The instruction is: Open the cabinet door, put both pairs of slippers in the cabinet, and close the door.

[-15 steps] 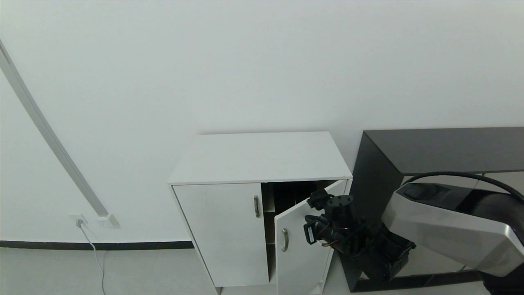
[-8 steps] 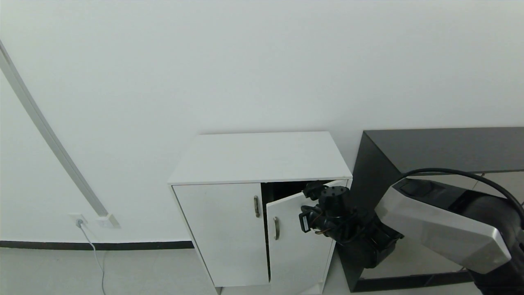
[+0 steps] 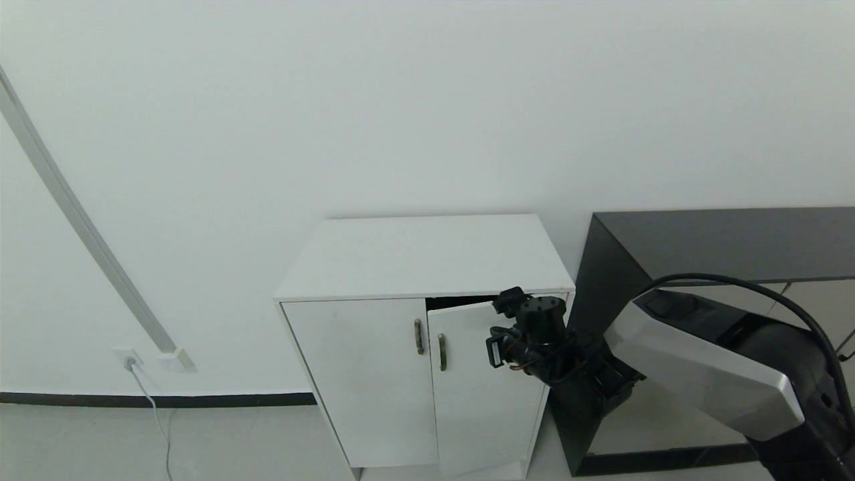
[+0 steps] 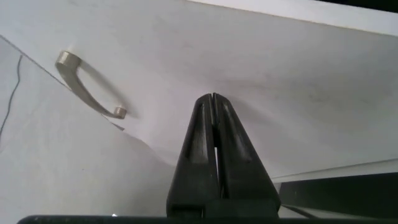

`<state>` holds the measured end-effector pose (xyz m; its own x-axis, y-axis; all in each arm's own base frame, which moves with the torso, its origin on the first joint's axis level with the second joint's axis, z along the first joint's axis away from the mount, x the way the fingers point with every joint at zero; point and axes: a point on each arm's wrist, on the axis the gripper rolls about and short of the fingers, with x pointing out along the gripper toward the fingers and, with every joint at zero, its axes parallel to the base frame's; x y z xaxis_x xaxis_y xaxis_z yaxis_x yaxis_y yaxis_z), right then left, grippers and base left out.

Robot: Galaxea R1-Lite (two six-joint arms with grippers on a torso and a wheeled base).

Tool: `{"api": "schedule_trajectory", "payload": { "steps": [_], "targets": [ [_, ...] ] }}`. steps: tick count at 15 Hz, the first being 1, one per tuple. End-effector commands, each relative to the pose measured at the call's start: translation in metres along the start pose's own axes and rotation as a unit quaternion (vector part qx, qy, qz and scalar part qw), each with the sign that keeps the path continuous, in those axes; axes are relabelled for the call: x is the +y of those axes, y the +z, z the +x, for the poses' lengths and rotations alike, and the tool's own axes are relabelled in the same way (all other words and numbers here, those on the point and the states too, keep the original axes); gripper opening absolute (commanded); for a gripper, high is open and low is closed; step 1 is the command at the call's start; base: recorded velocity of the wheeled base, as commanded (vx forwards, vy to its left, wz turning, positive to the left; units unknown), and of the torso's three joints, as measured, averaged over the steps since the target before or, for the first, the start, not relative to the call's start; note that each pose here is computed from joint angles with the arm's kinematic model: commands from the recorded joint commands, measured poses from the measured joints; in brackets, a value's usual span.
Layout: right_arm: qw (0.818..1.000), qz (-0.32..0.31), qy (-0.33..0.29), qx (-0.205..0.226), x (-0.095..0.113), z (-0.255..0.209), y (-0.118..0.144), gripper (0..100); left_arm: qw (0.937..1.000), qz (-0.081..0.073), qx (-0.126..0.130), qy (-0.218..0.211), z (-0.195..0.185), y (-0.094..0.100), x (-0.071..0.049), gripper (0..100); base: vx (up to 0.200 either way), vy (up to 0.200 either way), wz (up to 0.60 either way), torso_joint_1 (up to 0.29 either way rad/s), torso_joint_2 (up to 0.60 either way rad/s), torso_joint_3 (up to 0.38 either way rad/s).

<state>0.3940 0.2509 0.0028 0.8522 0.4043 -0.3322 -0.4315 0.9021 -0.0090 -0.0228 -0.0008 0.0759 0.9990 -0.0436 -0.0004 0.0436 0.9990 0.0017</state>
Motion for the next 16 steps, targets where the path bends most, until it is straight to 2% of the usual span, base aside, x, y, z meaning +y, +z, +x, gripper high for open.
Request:
{"api": "schedule_trajectory", "payload": {
  "steps": [1, 16],
  "targets": [
    [1.000, 0.002, -0.003, -0.003, -0.003, 0.002, 0.002, 0, 1.0000, 0.000, 0.000, 0.000, 0.000, 0.000, 0.000, 0, 0.000, 0.000, 0.00, 0.000, 0.00, 0.000],
    [1.000, 0.008, -0.026, -0.005, -0.021, 0.018, -0.003, 0, 1.0000, -0.002, 0.000, 0.000, 0.000, 0.000, 0.000, 0, 0.000, 0.000, 0.00, 0.000, 0.00, 0.000]
  ]
}}
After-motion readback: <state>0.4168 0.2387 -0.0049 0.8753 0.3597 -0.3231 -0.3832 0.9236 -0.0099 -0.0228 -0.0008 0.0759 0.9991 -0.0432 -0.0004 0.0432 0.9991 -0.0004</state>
